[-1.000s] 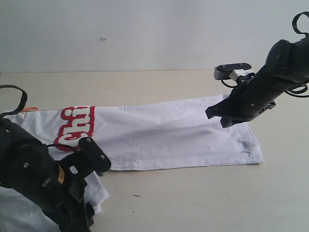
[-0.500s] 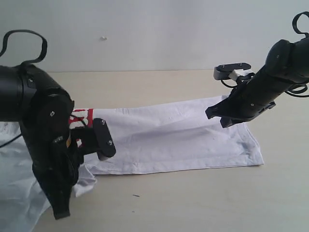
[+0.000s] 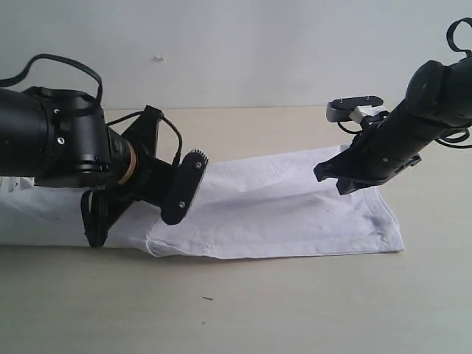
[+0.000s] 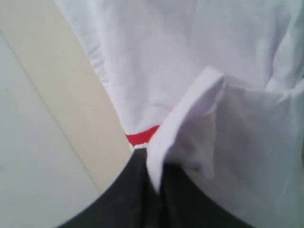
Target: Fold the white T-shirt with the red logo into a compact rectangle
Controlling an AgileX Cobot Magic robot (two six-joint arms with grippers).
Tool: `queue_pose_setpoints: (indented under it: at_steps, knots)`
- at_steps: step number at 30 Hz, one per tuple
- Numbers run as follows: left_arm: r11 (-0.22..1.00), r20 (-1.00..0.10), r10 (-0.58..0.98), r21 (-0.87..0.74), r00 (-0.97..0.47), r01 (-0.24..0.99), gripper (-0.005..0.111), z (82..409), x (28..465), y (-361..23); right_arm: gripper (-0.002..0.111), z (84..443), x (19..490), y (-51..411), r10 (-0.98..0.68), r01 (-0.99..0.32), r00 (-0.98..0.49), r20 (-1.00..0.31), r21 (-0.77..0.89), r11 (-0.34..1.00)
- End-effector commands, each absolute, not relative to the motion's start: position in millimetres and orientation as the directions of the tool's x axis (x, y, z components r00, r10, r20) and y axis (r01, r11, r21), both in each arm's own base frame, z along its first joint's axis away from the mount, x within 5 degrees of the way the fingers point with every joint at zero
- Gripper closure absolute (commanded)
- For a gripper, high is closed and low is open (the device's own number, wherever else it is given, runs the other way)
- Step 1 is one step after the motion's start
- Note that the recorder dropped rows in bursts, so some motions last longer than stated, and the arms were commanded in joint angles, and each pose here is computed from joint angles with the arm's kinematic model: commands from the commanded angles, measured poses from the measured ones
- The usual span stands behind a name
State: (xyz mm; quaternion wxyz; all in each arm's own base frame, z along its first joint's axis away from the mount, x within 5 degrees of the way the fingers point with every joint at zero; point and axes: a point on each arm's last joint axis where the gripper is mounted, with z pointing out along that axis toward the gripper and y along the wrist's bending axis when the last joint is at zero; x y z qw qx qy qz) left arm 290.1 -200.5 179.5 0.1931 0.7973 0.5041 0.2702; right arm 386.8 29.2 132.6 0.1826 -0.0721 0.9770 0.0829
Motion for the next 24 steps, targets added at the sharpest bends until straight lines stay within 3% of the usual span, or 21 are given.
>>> queue_pose_setpoints:
  at_steps: [1, 4, 7, 12, 18, 24]
  knots:
    - [-0.377, 0.226, 0.926, 0.571, 0.302, 0.729, 0.084, 166.6, 300.7, -192.5, 0.108, 135.9, 388.2, 29.2, -0.115, -0.177, -0.912, -0.394, 0.126, 0.976]
    - [-0.276, 0.198, 0.96, 0.57, 0.197, 0.774, 0.067, 161.1, 310.9, -175.8, 0.108, 136.2, 388.9, 29.0, -0.113, -0.176, -0.909, -0.401, 0.123, 0.977]
    - [-0.163, 0.157, 0.984, 0.581, 0.087, 0.797, 0.059, 160.2, 320.7, -157.7, 0.108, 136.5, 389.8, 28.7, -0.111, -0.174, -0.905, -0.41, 0.119, 0.978]
    - [0.063, 0.072, 0.989, 0.591, -0.13, 0.805, 0.06, 159.1, 333.4, -127.0, 0.108, 136.7, 390.4, 28.5, -0.11, -0.173, -0.902, -0.416, 0.116, 0.978]
    - [0.464, -0.044, 0.859, 0.491, -0.511, 0.737, 0.06, 153.1, 331.2, -96.0, 0.108, 136.7, 390.4, 28.5, -0.11, -0.173, -0.902, -0.416, 0.116, 0.978]
    - [0.715, -0.027, 0.671, 0.289, -0.741, 0.637, 0.068, 145.2, 317.4, -78.5, 0.108, 136.7, 390.4, 28.5, -0.11, -0.173, -0.902, -0.416, 0.116, 0.978]
